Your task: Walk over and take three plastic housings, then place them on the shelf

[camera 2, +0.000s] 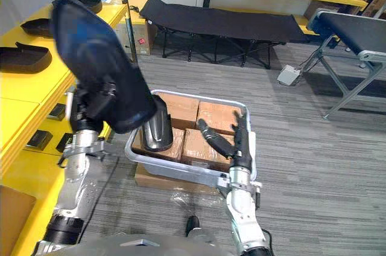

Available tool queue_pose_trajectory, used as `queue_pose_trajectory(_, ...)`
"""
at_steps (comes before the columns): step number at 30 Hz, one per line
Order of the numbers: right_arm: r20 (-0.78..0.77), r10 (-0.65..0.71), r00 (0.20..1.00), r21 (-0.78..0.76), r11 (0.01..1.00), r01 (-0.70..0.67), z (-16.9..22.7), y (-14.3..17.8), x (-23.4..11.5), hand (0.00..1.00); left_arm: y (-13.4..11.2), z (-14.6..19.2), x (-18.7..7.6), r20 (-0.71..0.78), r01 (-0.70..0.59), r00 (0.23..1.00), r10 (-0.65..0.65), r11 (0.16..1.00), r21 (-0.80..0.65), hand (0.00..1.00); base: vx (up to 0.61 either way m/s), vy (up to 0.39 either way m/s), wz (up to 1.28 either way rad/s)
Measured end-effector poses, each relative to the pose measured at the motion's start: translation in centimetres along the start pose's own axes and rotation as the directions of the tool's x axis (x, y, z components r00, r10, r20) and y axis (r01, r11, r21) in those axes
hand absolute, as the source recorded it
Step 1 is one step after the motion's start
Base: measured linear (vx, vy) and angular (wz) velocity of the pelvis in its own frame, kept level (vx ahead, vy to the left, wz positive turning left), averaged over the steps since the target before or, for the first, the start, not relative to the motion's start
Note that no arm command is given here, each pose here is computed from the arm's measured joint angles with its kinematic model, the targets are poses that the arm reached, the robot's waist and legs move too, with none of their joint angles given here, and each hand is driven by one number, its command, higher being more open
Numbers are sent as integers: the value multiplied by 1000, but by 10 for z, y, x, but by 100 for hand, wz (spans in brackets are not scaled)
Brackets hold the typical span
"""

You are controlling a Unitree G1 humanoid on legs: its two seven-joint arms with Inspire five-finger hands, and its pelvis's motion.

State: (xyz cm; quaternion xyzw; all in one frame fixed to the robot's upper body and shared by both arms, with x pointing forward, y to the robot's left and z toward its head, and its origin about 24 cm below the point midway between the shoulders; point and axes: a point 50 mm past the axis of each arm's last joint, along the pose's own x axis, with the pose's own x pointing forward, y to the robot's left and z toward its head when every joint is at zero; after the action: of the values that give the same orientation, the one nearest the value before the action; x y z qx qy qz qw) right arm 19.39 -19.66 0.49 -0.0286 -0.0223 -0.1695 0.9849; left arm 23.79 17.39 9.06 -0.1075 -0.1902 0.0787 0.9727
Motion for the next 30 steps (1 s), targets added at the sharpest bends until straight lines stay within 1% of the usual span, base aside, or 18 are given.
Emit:
queue_pose_trajectory(1, 3, -11, 1000, 6, 1000, 11, 1, -3, 1, 100, 0, 3, -2, 22, 6, 1000, -6, 1000, 18, 0, 47, 30, -5)
queue_pose_trajectory(2, 3, -30, 1000, 43, 999, 30, 3, -7, 2, 100, -1, 7, -7, 52, 19, 998, -22, 999, 50, 0, 46, 33, -11)
queue_pose_trajectory(5, -15, -43, 999, 88, 995, 45, 2, -15, -1, 100, -2, 7, -14, 59, 34, 997, -40, 993, 109, 0, 32, 25, -14)
queue_pose_trajectory(6, -32, -39, 999, 81, 996, 42, -1, -17, -5, 100, 0, 5, -18, 46, 25, 998, -32, 990, 135, 0, 18, 4, -15)
queue_pose_trajectory(8, -61, -49, 997, 71, 996, 54, -7, -24, -13, 100, 4, 1, -25, 18, 10, 1000, -12, 990, 141, 0, 18, -6, -11)
queue_pose_trajectory(11, -134, -112, 985, 48, 992, 120, -19, -40, -33, 100, 17, -8, -41, -51, -50, 997, 58, 988, 148, 0, -9, 8, -6)
queue_pose_trajectory(15, -159, -111, 981, 80, 989, 125, -22, -41, -37, 100, 29, -10, -51, -79, -114, 989, 128, 981, 160, 0, -67, 13, 3)
queue_pose_trajectory(17, -160, -82, 984, 95, 991, 97, -22, -38, -37, 100, 34, -9, -54, -80, -149, 983, 164, 973, 174, 0, -38, -2, 25)
queue_pose_trajectory(19, -150, -24, 988, 114, 993, 41, -20, -27, -34, 100, 37, -7, -55, -61, -186, 977, 203, 960, 209, 0, -17, 18, 45)
queue_pose_trajectory(21, -114, 71, 991, 139, 989, -55, -15, -5, -24, 100, 40, 5, -57, -20, -228, 971, 239, 945, 235, 0, 3, 9, 70)
queue_pose_trajectory(23, -100, 131, 986, 146, 983, -115, -15, 8, -18, 100, 39, 15, -55, 29, -241, 970, 242, 936, 256, 0, 7, -8, 76)
queue_pose_trajectory(25, -70, 215, 974, 140, 969, -203, -10, 25, -11, 100, 46, 27, -59, 75, -281, 960, 271, 917, 283, 0, 11, 0, 74)
queue_pose_trajectory(26, -35, 285, 958, 118, 953, -279, -5, 37, -7, 100, 54, 35, -64, 99, -326, 945, 310, 898, 296, 0, 11, 5, 50)
queue_pose_trajectory(27, -29, 297, 955, 114, 950, -292, -4, 39, -6, 100, 55, 36, -65, 103, -333, 943, 317, 894, 299, 0, 42, 18, 66)
queue_pose_trajectory(29, 17, 365, 931, 114, 924, -364, 4, 55, 0, 100, 70, 42, -76, 122, -407, 913, 389, 850, 333, 0, 32, 45, 56)
queue_pose_trajectory(30, 26, 377, 926, 115, 919, -377, 6, 58, 1, 100, 74, 43, -79, 125, -424, 905, 407, 838, 343, 0, 20, 56, 57)
